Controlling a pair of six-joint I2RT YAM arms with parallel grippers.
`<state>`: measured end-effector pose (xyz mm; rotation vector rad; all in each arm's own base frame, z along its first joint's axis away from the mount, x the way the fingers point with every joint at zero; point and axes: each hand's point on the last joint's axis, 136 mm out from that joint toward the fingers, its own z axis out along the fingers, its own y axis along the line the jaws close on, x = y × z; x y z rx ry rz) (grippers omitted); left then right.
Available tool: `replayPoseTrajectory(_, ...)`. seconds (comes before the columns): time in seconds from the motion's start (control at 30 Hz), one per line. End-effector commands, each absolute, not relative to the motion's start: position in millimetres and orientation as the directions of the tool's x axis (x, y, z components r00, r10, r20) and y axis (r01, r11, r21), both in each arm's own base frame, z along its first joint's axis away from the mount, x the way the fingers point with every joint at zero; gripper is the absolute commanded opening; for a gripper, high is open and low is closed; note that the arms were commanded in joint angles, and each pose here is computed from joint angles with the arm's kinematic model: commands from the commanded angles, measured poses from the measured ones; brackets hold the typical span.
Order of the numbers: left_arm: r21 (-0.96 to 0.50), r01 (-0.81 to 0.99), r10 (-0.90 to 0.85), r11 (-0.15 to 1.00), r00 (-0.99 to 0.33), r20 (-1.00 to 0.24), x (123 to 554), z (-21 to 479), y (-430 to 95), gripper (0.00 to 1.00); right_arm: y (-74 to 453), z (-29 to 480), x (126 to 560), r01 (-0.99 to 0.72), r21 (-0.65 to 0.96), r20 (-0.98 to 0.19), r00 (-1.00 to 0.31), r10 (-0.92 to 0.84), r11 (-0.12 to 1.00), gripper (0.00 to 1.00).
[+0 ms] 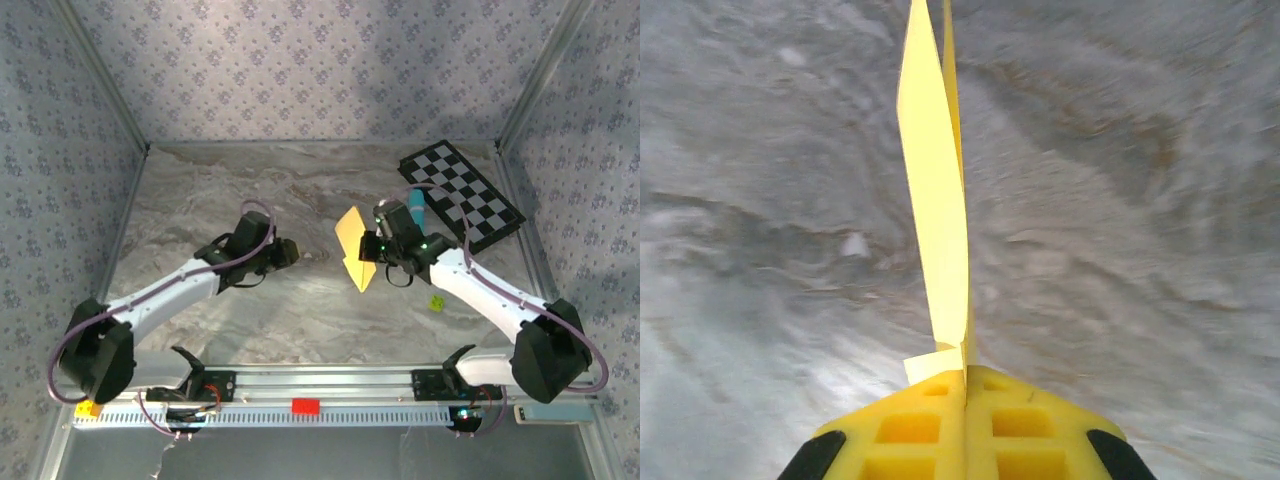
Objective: Fold a paper plane with a square sheet of paper (pick it up from the middle)
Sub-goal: Turn over the paper at the center of the table.
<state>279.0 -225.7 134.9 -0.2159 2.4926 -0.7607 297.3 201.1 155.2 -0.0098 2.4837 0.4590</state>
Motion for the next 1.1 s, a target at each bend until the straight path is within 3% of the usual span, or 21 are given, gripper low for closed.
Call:
replayPoseTrajectory(0.0, -0.515, -0.125, -0.399, 0.848, -0.789, -0.467, 278.8, 134.5, -186.0, 0.34, 145.9, 146.1, 283.4, -0.064, -0.138, -0.56, -0.818, -0.131, 0.988, 0.05)
replayPoseTrajectory(0.23, -0.464, -0.283, -0.52, 0.839, -0.664, -0.537, 268.0, 147.6, -125.1, 0.38, 159.7, 159.4, 293.4, 0.028, -0.537, -0.544, -0.775, -0.321, 0.843, 0.05)
replayPoseTrajectory(0.37, -0.462, -0.342, -0.568, 0.818, -0.601, -0.562, 259.7, 155.1, -99.3, 0.38, 202.7, 131.0, 292.2, -0.035, -0.623, -0.466, -0.786, -0.406, 0.782, 0.05)
replayPoseTrajectory(0.5, -0.469, -0.378, -0.602, 0.798, -0.527, -0.6, 250.7, 168.3, -76.9, 0.39, 253.9, 97.6, 284.7, -0.13, -0.612, -0.416, -0.787, -0.456, 0.78, 0.06)
replayPoseTrajectory(0.7, -0.488, -0.375, -0.615, 0.789, -0.454, -0.645, 241.5, 186.4, -57.7, 0.4, 317.7, 65.8, 269.0, -0.273, -0.441, -0.402, -0.792, -0.46, 0.855, 0.17)
replayPoseTrajectory(0.93, -0.482, -0.319, -0.576, 0.816, -0.516, -0.633, 248.0, 184.4, -73.9, 0.41, 350.6, 95.3, 259.2, -0.349, 0.068, -0.485, -0.83, -0.275, 0.934, 0.5)
replayPoseTrajectory(1.0, -0.49, -0.283, -0.557, 0.825, -0.558, -0.615, 252.9, 179.9, -87.3, 0.41, 335.9, 106.7, 262.1, -0.318, 0.184, -0.505, -0.843, -0.188, 0.93, 0.52)
replayPoseTrajectory(1.07, -0.508, -0.215, -0.519, 0.834, -0.616, -0.593, 259.6, 175.5, -108.1, 0.42, 316.7, 105.9, 259.6, -0.291, 0.315, -0.495, -0.862, -0.105, 0.903, 0.45)
